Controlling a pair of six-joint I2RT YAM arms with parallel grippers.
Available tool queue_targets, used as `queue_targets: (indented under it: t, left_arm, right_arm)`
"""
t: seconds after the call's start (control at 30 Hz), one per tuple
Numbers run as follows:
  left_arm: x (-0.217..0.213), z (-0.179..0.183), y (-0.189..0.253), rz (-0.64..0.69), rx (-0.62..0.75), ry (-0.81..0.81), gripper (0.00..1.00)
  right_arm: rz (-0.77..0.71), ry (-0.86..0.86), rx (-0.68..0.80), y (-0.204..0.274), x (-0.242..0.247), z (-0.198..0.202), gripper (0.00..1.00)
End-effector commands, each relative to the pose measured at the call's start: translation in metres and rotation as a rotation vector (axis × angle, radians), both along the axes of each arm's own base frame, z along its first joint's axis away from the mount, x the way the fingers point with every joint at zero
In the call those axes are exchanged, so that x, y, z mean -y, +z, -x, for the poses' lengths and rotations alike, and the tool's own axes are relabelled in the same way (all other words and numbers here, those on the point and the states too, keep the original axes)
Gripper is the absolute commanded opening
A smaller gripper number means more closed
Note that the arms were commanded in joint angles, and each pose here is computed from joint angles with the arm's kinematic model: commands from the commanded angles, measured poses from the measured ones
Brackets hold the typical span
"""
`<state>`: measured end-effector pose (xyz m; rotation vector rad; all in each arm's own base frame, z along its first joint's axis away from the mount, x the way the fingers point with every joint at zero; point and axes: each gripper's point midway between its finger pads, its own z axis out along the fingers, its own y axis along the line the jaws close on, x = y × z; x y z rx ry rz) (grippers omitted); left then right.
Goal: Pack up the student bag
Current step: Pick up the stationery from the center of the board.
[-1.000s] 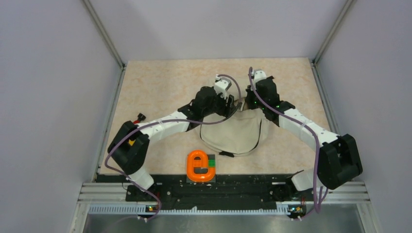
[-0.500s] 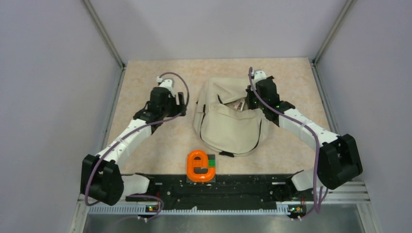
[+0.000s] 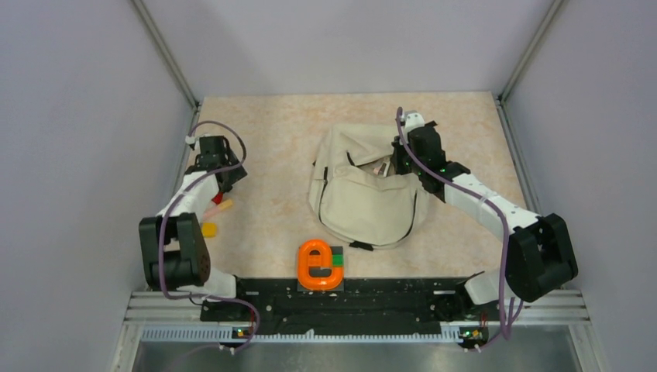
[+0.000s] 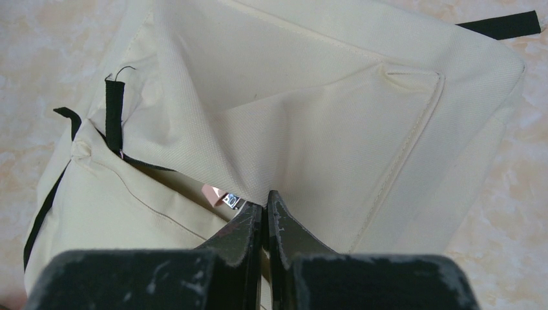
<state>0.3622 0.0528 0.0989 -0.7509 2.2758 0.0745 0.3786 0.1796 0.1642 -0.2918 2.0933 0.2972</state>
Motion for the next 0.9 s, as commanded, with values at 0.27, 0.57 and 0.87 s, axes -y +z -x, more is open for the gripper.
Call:
queue_targets:
  t: [0.27, 0.57, 0.87]
  left_arm:
    - [-0.047, -0.055, -0.011, -0.054, 0.011, 0.096, 0.74]
    - [-0.045, -0.051, -0.036, -0.02, -0.072, 0.094, 0.67]
    - [-0.043, -0.039, -0.054, -0.012, -0.107, 0.096, 0.62]
  right_arm:
    - [-0.054, 0.025, 0.051, 0.016, -0.009, -0.005, 0.0]
    - [-0.052, 0.024, 0.047, 0.015, -0.009, -0.006, 0.0]
    - [-0.055, 0.029, 0.047, 0.016, -0.01, -0.006, 0.0]
